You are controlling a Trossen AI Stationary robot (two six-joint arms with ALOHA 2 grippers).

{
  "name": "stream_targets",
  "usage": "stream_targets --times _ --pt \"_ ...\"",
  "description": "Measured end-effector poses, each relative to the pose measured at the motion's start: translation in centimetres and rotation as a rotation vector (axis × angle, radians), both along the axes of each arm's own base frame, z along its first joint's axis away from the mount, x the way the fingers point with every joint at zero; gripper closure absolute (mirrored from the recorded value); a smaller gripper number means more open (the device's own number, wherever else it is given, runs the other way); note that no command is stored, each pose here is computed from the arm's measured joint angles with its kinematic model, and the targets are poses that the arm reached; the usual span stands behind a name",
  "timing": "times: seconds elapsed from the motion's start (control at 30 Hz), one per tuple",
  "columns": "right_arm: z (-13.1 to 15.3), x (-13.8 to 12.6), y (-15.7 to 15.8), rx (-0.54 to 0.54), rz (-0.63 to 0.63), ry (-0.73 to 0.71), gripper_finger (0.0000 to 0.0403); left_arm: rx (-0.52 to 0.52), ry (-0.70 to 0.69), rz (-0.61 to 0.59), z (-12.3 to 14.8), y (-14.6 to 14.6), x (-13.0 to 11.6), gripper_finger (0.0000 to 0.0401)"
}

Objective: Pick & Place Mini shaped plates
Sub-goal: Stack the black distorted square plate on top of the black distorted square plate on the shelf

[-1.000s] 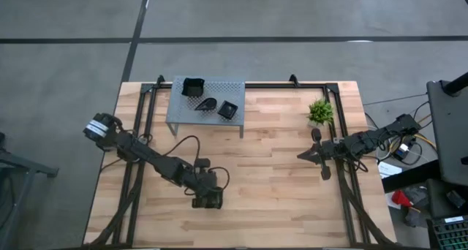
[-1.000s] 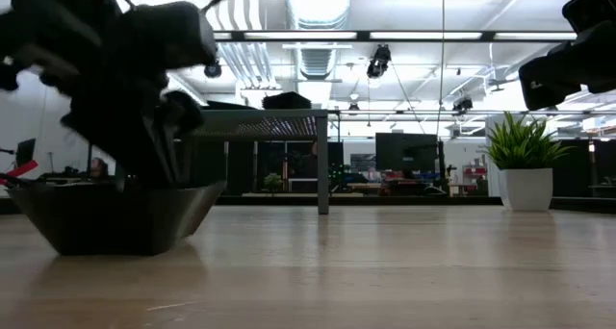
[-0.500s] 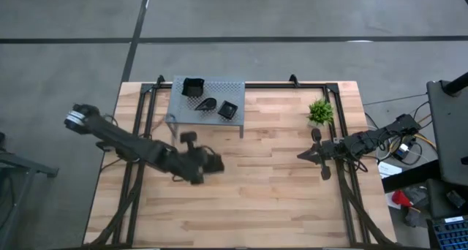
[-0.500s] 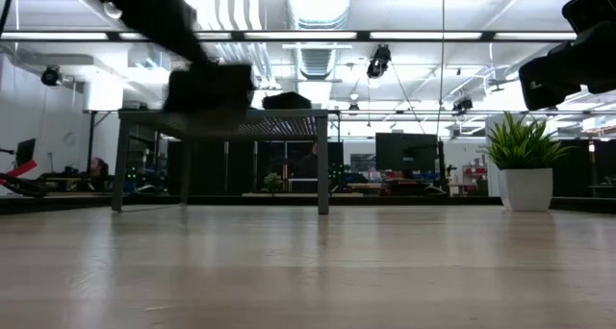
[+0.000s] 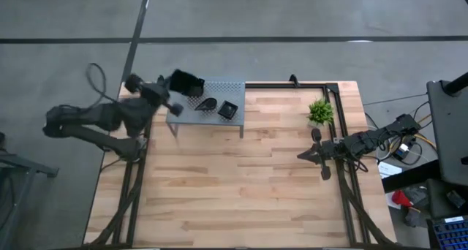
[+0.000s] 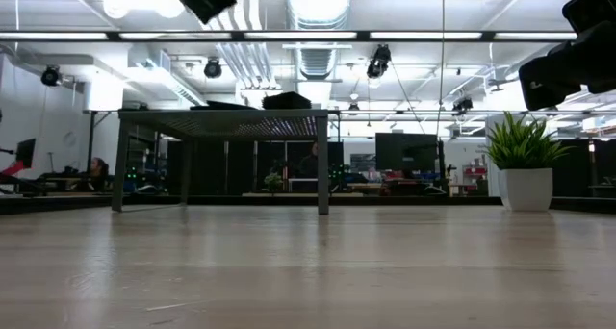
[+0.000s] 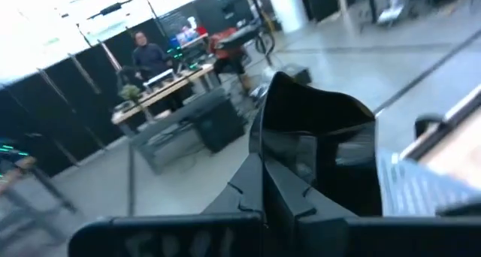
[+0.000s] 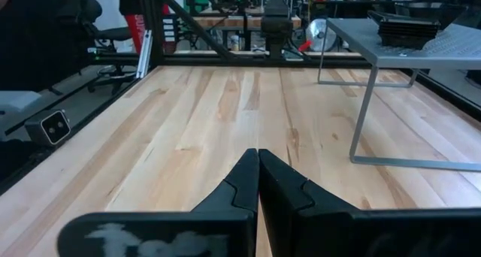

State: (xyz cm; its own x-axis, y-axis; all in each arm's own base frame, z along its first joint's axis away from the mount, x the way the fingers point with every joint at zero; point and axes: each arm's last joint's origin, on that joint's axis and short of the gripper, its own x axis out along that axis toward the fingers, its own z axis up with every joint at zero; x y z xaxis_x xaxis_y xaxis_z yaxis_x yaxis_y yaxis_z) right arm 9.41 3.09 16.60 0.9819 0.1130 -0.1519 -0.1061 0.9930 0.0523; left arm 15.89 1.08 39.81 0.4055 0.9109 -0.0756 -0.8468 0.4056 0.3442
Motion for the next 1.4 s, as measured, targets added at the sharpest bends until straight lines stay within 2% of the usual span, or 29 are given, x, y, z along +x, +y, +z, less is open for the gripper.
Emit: stream_targets --times 0.13,0.27,0.43,0.53,0.67,0.87,1.03,1.2,1.4 --pt "0.0 0.0 0.0 0.003 0.000 0.001 0.0394 -0.025 -0.160 -0.017 1.7 2.0 -1.9 0.0401" --pt "0.0 0.0 0.0 0.004 0.000 0.001 0.0394 -0.107 -0.339 0.011 1.7 3.5 -2.8 0.0401" --pt "0.0 0.0 0.0 0.004 -0.001 0.001 0.0394 -0.234 -0.261 0.063 -0.7 4.9 -2.8 0.0401" --pt "0.0 0.0 0.0 0.000 0.000 0.001 0.0394 -0.358 -0.297 0.093 -2.3 5.8 -2.3 0.0401" --pt "0.0 0.0 0.0 0.004 -0.001 0.001 0.0394 -0.498 -0.356 -0.044 -3.1 7.0 -1.6 0.0401" --pt "0.0 0.0 0.0 0.003 -0.001 0.001 0.0394 -0.659 -0.328 0.021 -6.1 9.1 -1.3 0.0401" --pt "0.0 0.0 0.0 0.004 -0.002 0.001 0.0394 -0.686 -0.336 0.040 -7.6 10.3 -1.1 0.0401" --pt "0.0 0.0 0.0 0.004 -0.003 0.001 0.0394 -0.779 -0.331 0.021 -8.4 10.9 -1.2 0.0401" --pt "0.0 0.0 0.0 -0.001 -0.002 0.001 0.0394 -0.727 -0.404 -0.001 -7.2 11.2 -1.3 0.0401"
